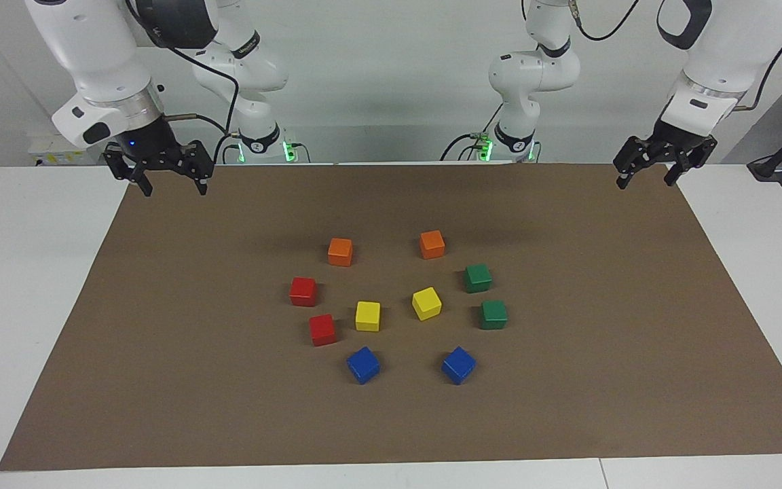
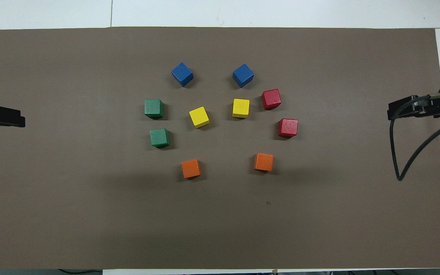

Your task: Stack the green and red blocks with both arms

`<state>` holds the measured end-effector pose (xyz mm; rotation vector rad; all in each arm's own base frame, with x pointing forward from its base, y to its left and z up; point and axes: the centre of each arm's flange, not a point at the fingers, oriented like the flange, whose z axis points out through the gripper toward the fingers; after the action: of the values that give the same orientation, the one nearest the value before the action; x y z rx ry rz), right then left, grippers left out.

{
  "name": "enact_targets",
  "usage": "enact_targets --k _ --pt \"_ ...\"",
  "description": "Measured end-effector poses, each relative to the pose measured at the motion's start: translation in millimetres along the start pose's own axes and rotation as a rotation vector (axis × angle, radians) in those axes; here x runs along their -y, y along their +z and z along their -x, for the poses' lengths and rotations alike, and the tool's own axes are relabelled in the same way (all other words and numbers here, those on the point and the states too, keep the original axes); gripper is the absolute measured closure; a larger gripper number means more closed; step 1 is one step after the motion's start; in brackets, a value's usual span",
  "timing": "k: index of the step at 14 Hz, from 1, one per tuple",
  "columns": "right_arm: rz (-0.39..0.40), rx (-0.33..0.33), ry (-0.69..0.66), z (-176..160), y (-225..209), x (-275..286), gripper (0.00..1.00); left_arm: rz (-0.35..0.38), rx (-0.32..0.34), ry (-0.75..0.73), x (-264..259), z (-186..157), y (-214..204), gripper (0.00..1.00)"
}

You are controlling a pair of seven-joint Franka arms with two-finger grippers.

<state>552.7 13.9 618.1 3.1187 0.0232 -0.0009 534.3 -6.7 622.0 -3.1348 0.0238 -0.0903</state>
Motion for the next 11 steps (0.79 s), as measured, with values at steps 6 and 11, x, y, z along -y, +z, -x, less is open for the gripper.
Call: enact_targets --k 6,11 --pt "0.000 0.027 -0.001 1 8 1 0.00 0.000 0.001 -0.002 1 0 1 0.00" --pt "0.000 0.013 0.009 -2 18 10 0.00 0.000 0.016 -0.003 2 2 11 0.00"
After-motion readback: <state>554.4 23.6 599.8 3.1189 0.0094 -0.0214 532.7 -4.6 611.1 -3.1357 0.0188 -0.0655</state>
